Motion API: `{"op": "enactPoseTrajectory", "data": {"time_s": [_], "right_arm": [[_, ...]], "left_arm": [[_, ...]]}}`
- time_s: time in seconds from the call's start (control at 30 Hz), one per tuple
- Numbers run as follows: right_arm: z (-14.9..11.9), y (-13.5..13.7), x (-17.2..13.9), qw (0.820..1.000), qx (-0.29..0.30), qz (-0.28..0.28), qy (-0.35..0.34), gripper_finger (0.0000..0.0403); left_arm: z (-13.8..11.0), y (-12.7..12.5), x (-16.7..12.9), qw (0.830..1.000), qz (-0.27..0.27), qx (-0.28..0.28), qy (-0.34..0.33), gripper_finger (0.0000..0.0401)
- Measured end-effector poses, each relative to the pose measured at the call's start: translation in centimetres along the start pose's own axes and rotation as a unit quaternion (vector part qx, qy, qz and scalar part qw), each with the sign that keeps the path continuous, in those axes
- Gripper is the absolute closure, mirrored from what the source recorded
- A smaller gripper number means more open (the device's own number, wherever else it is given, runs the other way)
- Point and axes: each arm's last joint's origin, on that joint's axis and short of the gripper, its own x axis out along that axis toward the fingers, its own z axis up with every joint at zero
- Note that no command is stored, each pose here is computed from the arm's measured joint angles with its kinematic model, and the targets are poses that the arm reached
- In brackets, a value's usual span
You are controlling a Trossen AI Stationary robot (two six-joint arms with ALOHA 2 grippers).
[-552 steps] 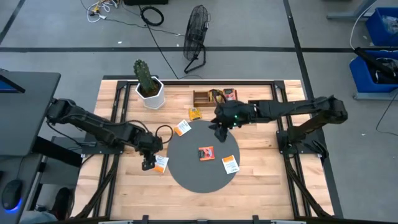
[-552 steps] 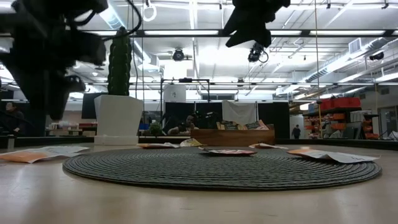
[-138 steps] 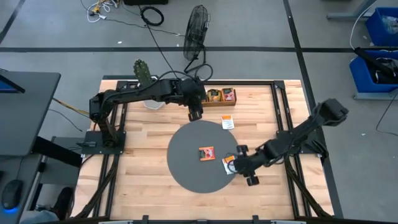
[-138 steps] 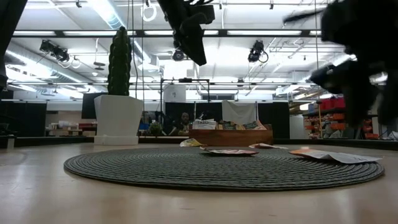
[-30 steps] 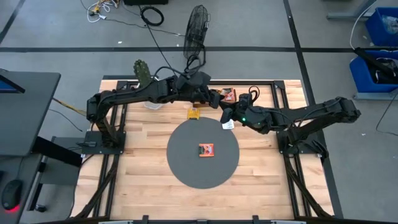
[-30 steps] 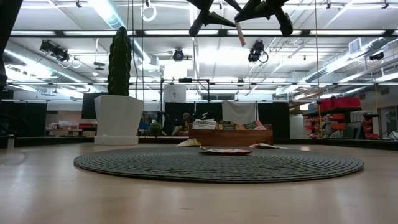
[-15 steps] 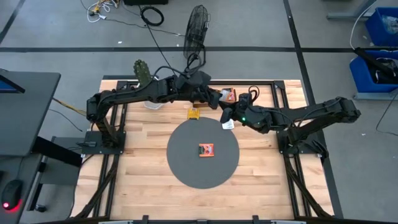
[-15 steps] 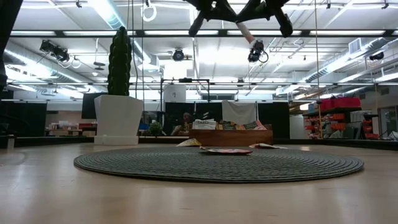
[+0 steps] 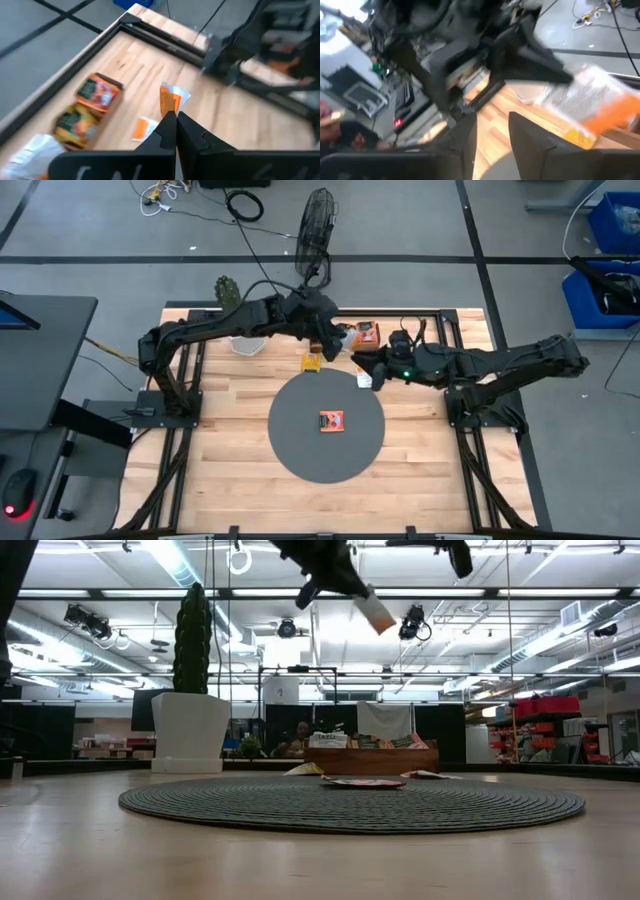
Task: Pick & Place Tea
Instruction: Put the white tea bag into the left section of the wooden organizer
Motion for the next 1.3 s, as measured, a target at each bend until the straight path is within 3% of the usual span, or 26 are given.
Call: {"op": "enactPoseTrajectory", "data": {"time_s": [0.17, 0.33, 0.6, 0.73, 0.93, 1.07, 1.3], "right_arm": [[-0.9, -0.3, -1.4, 0.997, -0.057, -0.018, 0.052, 0.0274], [-2.1, -0.8, -1.8, 0.990, -0.090, -0.045, 0.101, 0.0286], [-2.4, -0.9, -1.4, 0.986, -0.117, -0.067, 0.094, 0.0315], [-2.5, -1.0, -1.3, 0.984, -0.131, -0.072, 0.097, 0.0328], [-2.6, -1.1, -1.4, 0.982, -0.145, -0.074, 0.101, 0.0373], [-2.6, -1.1, -1.3, 0.982, -0.145, -0.074, 0.100, 0.0398], [-2.6, -1.1, -1.3, 0.982, -0.141, -0.076, 0.100, 0.0395]], "left_arm": [[0.2, 2.5, -0.1, 0.995, 0.009, 0.099, 0.024, 0.0400], [-0.2, 5.2, 0.1, 0.986, 0.034, 0.149, 0.064, 0.0400], [-2.1, 6.1, 1.8, 0.964, 0.043, 0.209, 0.158, 0.0400], [-2.3, 6.0, 3.3, 0.948, 0.074, 0.227, 0.213, 0.0400], [-2.1, 8.0, 5.7, 0.915, 0.085, 0.278, 0.281, 0.0400], [-2.0, 9.3, 6.9, 0.906, 0.086, 0.298, 0.288, 0.0400], [-2.9, 10.9, 8.7, 0.898, 0.086, 0.305, 0.304, 0.0400]]}}
